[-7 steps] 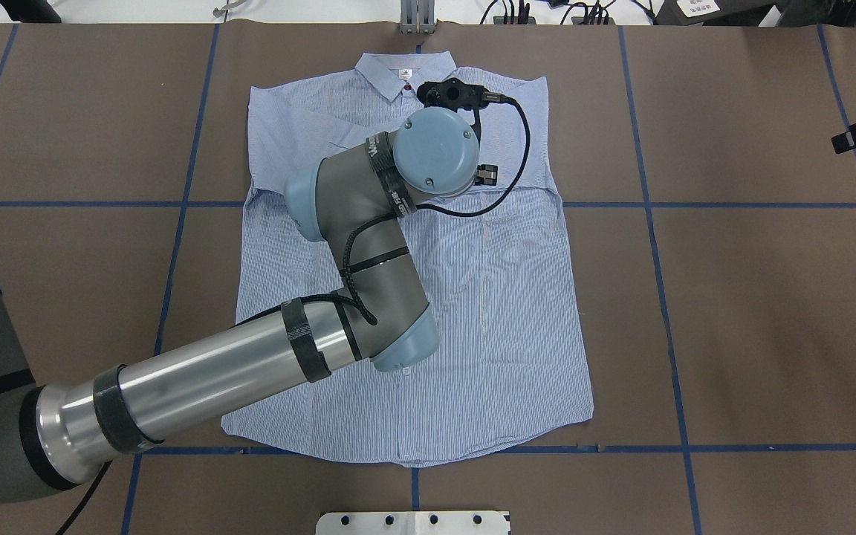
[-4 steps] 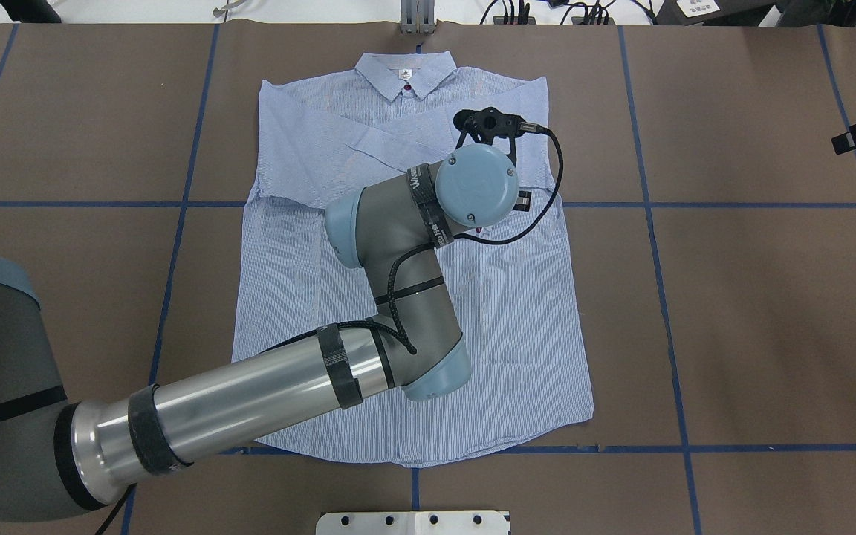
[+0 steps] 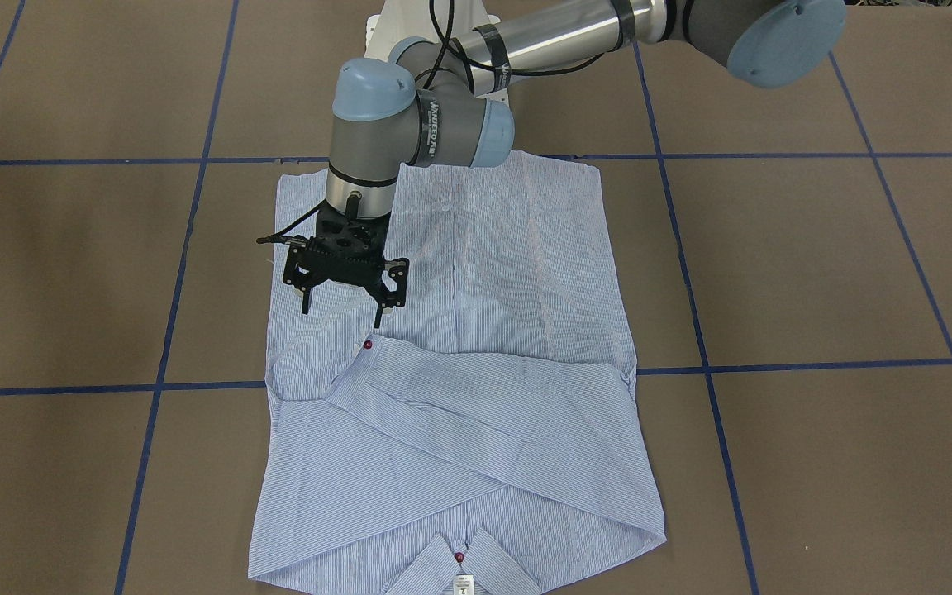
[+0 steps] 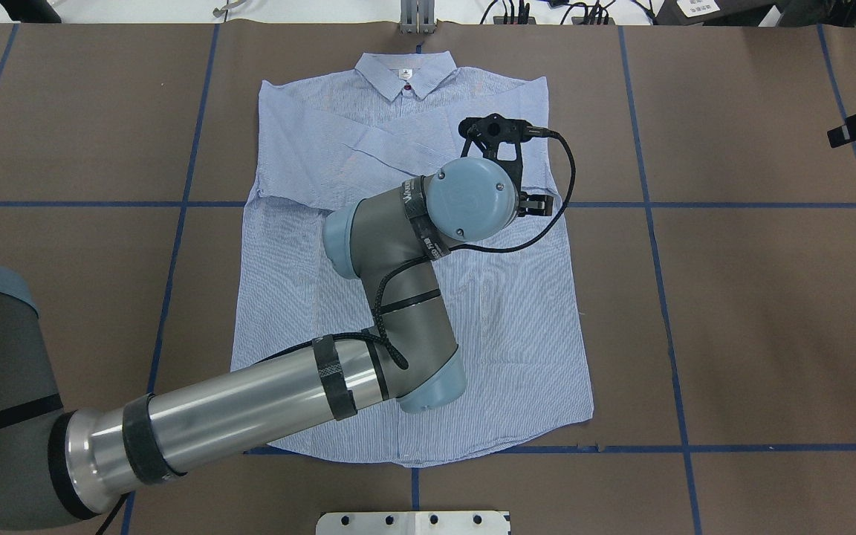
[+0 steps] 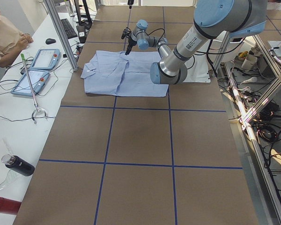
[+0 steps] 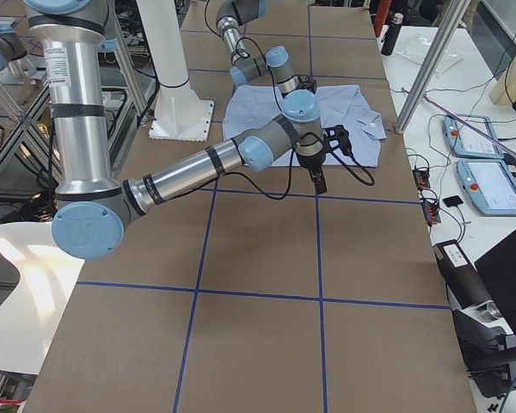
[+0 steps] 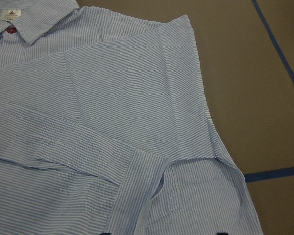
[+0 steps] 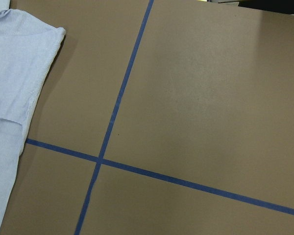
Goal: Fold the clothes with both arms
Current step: 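Release the sleeve and move both grippers to the shirt hem corners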
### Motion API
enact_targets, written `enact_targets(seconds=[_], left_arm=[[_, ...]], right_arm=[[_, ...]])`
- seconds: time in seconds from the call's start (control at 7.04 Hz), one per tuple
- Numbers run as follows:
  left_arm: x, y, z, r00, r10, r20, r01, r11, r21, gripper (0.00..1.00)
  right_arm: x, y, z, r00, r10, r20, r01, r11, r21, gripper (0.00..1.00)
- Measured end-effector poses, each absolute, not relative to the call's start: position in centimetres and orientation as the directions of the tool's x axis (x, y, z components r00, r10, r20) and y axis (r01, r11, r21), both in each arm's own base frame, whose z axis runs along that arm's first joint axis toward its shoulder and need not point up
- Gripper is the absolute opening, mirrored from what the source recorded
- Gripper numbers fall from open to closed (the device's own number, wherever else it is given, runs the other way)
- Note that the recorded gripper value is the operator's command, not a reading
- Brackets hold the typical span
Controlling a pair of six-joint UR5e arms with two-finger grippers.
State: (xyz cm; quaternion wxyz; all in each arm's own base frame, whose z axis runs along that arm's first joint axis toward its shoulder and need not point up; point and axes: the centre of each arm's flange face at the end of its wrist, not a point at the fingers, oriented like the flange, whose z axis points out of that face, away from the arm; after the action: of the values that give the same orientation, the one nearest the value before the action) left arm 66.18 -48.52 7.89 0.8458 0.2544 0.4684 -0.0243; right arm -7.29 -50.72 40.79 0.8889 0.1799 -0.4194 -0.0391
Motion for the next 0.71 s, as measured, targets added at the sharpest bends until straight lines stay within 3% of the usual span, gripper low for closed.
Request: enact_targets(seconds=[0.28,0.71], left_arm=[[61.6,-47.2,12.0,0.606,0.266,-0.750,0.205,0.859,0.470,1.00],[51.0,-43.9,18.2,0.557,0.365,-0.746,0.101,0.861,0.498,1.00]], right_arm=[[-11.5,-49.8,38.3,0.593,-0.152,0.791,-0.173,0.935,0.309,1.00],[-23.0,-43.9,33.0,0.543,-0.038,0.839,-0.285,0.931,0.227,1.00]])
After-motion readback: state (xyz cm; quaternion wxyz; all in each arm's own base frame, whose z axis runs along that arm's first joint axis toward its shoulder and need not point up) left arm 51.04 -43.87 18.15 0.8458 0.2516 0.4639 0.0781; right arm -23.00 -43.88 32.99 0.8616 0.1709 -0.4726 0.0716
